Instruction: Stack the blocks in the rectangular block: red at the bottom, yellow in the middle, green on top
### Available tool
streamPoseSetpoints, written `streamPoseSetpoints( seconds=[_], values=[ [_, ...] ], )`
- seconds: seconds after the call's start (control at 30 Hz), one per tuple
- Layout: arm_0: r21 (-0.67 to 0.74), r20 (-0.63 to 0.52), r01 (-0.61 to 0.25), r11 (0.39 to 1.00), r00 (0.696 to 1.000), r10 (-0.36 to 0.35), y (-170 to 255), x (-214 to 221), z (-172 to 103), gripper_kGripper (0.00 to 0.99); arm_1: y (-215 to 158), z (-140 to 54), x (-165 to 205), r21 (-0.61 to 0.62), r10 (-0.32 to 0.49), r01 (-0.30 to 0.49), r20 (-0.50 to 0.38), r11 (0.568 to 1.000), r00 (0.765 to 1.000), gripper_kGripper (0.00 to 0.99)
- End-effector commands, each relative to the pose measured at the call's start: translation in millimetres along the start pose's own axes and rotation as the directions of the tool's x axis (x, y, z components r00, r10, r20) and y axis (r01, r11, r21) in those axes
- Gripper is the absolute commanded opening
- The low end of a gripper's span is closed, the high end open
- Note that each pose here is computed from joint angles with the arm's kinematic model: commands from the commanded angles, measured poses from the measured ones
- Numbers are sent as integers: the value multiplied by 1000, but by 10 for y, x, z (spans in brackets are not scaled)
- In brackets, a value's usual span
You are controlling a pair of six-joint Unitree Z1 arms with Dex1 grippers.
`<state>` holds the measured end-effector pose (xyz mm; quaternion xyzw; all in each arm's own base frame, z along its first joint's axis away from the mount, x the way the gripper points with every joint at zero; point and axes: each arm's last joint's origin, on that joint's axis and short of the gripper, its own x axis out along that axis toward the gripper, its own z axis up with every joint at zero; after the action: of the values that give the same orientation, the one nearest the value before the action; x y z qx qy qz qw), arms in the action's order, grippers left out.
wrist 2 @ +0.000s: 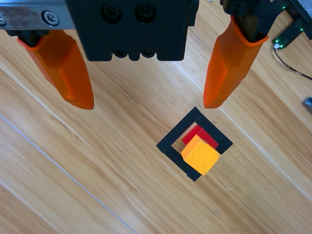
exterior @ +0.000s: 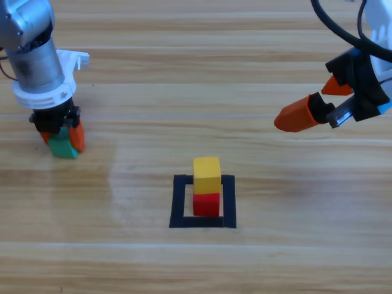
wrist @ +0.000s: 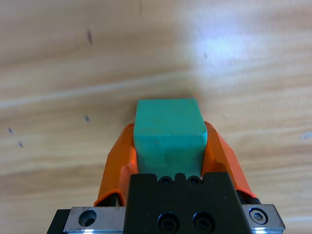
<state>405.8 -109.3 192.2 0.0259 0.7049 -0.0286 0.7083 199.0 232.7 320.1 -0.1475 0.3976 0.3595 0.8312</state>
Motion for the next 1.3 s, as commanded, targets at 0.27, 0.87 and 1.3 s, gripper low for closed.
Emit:
streamPoseSetpoints(
  seconds=[0.27, 0.87, 1.3],
  values=[
    [58, 59, 17, 998, 998, -20, -1772, -1040, -458, 0, -83, -52, 95, 17, -18, 19, -50, 1000, 999, 985],
    [-4, 51, 42, 999, 998, -42, -2399, -1044, -954, 0, -87, -79, -36, 20, -22, 22, -33, 1000, 999, 983],
    [-119, 18, 28, 992, 1000, -26, -2473, -842, -869, 0, -84, -87, -68, 20, -15, 16, -30, 1000, 999, 985]
  ],
)
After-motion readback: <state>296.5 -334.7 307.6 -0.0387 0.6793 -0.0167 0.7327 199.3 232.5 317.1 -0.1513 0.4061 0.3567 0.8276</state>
